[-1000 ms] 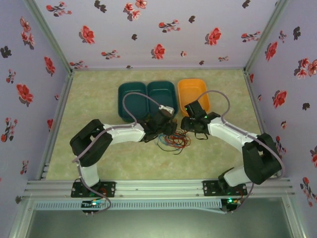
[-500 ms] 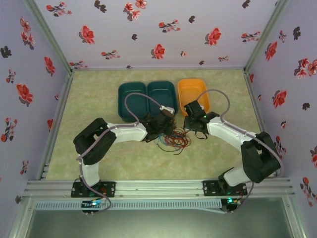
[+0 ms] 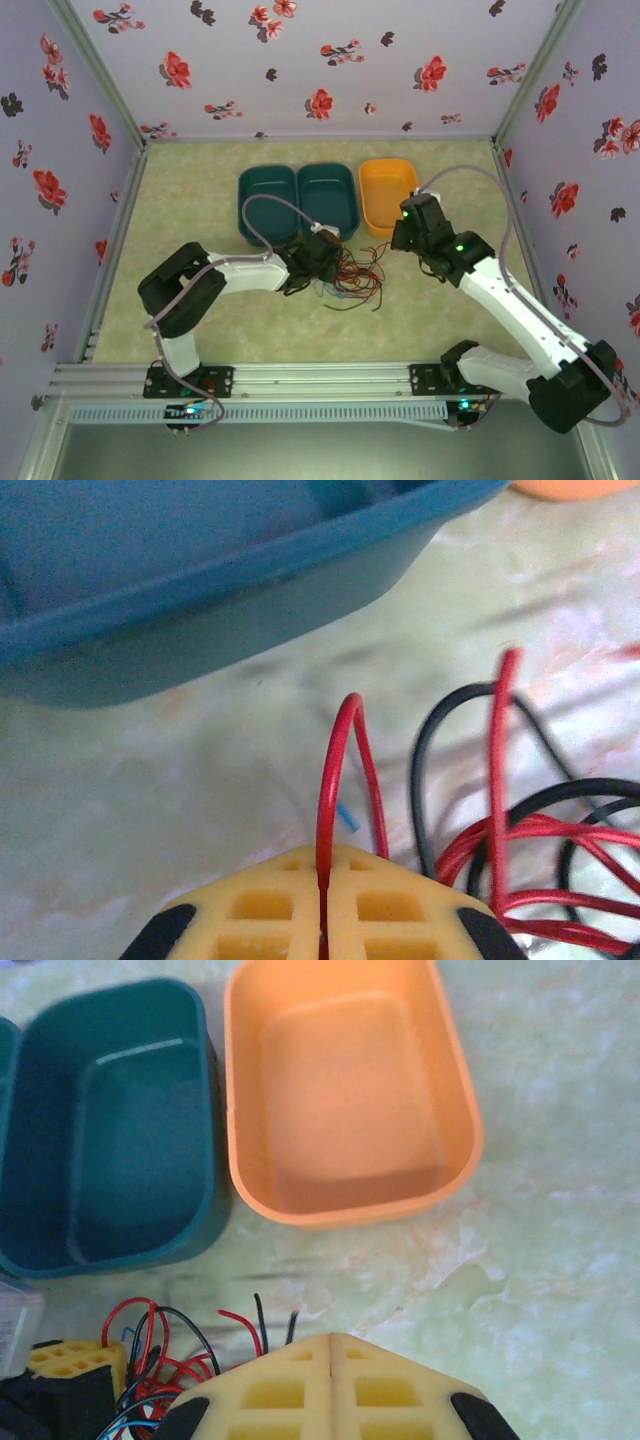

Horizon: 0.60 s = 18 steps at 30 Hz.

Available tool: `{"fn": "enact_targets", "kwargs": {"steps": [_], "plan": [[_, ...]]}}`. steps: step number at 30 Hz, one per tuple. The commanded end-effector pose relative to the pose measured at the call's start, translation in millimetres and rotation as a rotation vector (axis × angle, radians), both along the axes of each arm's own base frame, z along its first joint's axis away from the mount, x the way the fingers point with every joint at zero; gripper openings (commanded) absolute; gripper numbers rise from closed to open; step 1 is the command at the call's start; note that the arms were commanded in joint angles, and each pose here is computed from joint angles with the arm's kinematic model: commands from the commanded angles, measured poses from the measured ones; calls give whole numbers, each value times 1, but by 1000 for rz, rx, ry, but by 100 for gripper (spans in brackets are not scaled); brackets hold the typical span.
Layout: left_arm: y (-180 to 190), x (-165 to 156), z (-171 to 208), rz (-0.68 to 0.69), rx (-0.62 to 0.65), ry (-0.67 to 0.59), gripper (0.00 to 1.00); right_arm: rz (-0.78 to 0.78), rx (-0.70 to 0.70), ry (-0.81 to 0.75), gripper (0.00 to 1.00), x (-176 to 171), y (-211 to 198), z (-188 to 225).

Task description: Untangle the cables

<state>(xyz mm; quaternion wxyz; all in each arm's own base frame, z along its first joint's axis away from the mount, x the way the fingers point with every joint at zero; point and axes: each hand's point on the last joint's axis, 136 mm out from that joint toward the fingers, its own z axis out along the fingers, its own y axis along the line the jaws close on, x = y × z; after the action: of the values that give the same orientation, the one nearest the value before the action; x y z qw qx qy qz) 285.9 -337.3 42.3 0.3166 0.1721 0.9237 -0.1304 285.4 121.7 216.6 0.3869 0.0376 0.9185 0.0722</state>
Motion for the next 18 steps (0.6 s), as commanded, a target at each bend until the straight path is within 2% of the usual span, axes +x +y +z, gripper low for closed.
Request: {"fn": "enact_targets", "kwargs": {"steps": [1,4,18], "plan": [[28,-10,-10,48,78,29,4,5,-71,-43,0,-8,-14,30],[36,-15,-14,53,92,35,0,23,-60,-97,0,-10,-14,58],[67,-32,-23,79,165,70,0,21,-120,-317,0,0,-26,169]]}}
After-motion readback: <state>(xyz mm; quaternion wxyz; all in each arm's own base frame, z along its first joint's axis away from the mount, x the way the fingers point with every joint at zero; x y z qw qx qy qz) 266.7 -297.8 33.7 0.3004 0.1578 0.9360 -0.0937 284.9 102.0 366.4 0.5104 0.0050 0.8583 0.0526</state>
